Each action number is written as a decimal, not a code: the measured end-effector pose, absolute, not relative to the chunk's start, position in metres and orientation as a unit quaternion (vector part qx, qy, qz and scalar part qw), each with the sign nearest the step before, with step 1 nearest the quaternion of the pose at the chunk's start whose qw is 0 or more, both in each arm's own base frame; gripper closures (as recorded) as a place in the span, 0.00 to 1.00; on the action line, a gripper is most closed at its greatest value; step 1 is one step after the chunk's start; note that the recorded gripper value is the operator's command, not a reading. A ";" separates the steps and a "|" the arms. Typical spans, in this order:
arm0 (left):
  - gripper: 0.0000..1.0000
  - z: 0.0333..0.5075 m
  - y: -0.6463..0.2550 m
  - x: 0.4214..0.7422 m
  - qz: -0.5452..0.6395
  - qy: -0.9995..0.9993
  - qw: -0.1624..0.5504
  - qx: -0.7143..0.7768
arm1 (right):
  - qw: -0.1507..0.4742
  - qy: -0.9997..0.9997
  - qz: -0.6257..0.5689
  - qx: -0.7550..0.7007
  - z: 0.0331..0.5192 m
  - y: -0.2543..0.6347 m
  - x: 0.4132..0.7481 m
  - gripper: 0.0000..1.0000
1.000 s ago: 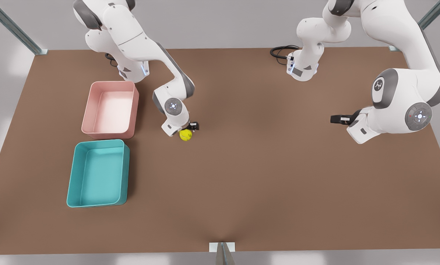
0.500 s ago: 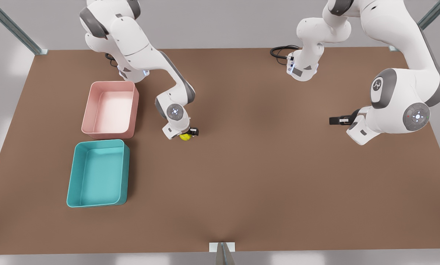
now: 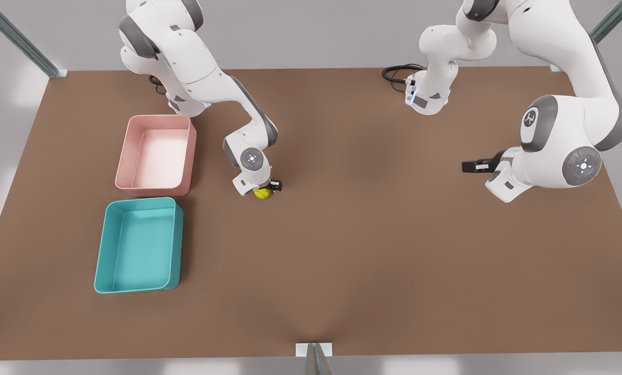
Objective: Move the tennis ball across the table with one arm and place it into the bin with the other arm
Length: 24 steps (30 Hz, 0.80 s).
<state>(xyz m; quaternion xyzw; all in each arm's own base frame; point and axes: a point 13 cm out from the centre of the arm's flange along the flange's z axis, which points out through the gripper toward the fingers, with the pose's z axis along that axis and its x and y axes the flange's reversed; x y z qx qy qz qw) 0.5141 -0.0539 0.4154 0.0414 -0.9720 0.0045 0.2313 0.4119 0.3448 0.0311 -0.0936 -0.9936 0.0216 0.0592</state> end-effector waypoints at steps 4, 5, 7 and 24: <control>0.00 0.416 -0.054 0.513 0.003 -0.971 0.233 0.045 | 0.059 -0.993 0.020 -0.097 0.031 0.345 0.412 0.45; 0.00 0.416 -0.054 0.513 0.003 -0.971 0.233 0.046 | 0.059 -0.993 0.019 -0.098 0.031 0.345 0.412 0.51; 0.00 0.416 -0.054 0.513 0.002 -0.971 0.234 0.048 | 0.057 -0.993 0.015 -0.099 0.034 0.346 0.415 0.53; 0.00 0.415 -0.054 0.513 0.000 -0.971 0.234 0.056 | -0.124 -0.974 -0.004 -0.188 0.260 0.050 0.714 0.53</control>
